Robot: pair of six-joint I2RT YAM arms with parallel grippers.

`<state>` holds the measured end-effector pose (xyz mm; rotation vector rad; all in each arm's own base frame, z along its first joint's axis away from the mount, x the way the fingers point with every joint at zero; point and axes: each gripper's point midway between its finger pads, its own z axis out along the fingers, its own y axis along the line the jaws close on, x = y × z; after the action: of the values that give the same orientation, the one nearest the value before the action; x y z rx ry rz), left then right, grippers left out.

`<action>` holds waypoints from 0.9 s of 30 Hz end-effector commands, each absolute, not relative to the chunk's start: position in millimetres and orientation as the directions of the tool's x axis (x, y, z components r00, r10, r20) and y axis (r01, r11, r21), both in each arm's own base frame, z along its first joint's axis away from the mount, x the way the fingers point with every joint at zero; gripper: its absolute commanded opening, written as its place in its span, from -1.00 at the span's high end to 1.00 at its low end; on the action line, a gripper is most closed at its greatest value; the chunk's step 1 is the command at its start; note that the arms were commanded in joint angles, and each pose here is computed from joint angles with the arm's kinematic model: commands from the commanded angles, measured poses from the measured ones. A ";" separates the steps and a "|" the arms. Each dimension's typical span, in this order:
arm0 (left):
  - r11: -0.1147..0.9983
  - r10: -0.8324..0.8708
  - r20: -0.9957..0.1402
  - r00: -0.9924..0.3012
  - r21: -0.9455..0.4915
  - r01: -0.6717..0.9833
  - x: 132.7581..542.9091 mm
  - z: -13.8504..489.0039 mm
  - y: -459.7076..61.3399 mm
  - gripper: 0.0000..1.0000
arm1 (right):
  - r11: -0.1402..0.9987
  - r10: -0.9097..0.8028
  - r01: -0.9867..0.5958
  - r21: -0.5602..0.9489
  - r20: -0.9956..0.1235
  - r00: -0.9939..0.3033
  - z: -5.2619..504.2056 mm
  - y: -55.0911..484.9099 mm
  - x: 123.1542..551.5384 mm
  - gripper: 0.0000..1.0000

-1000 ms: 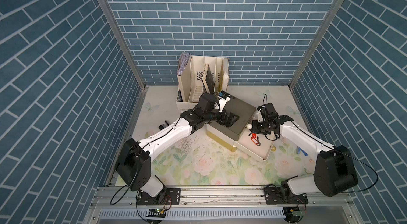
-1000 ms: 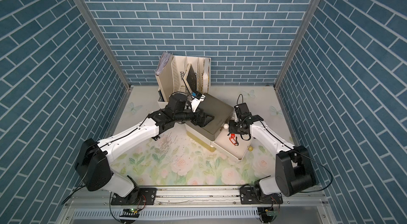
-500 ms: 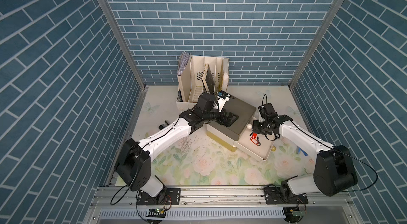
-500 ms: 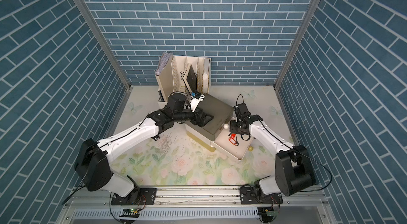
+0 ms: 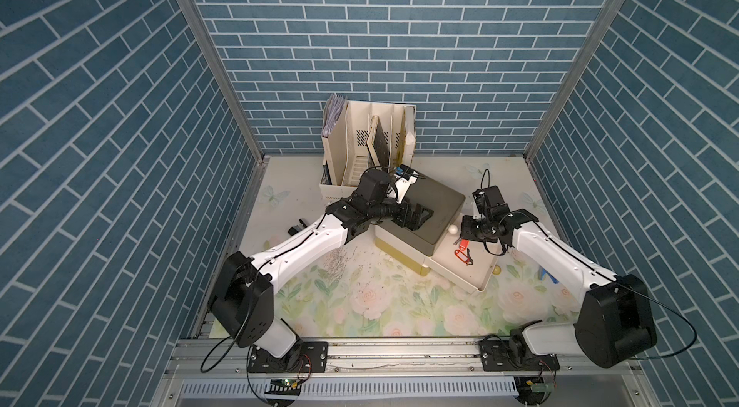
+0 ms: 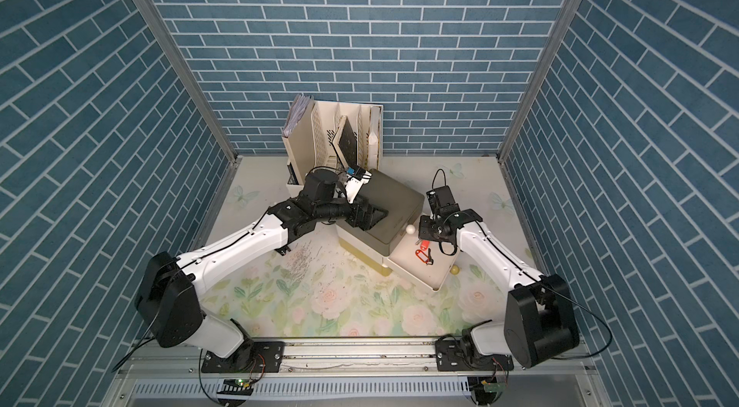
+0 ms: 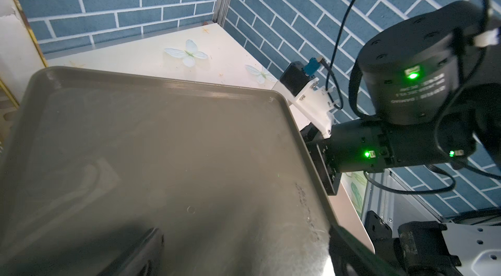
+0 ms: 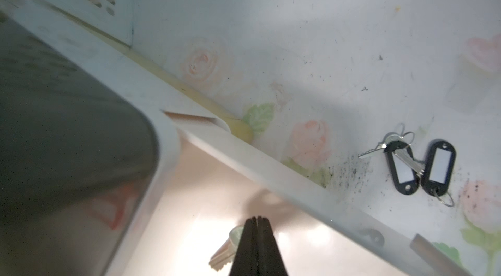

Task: Take the keys out of the drawer
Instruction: Pick up the key from the drawer.

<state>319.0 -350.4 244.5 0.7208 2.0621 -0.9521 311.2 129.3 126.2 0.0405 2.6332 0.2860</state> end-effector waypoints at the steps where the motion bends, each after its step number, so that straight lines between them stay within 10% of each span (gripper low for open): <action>1: 0.635 0.249 -0.675 -0.695 -0.428 0.643 306.9 192.3 -332.7 -1.00 | 0.967 0.121 -0.024 0.253 -0.543 -0.831 167.1 131.2 314.8 1.00; 13: 0.602 0.223 -0.710 -0.668 -0.439 0.667 307.8 217.1 -338.6 -0.99 | 0.957 0.237 0.038 0.289 -0.693 -0.681 265.6 94.6 316.3 1.00; 27: 0.565 0.216 -0.739 -0.638 -0.438 0.699 304.1 236.1 -342.1 -1.00 | 0.919 0.394 0.281 0.277 -0.687 -0.610 242.1 4.3 329.2 1.00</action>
<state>313.1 -349.0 247.8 0.7294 2.0763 -0.9818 319.9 5.8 253.6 0.4756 2.2503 0.1586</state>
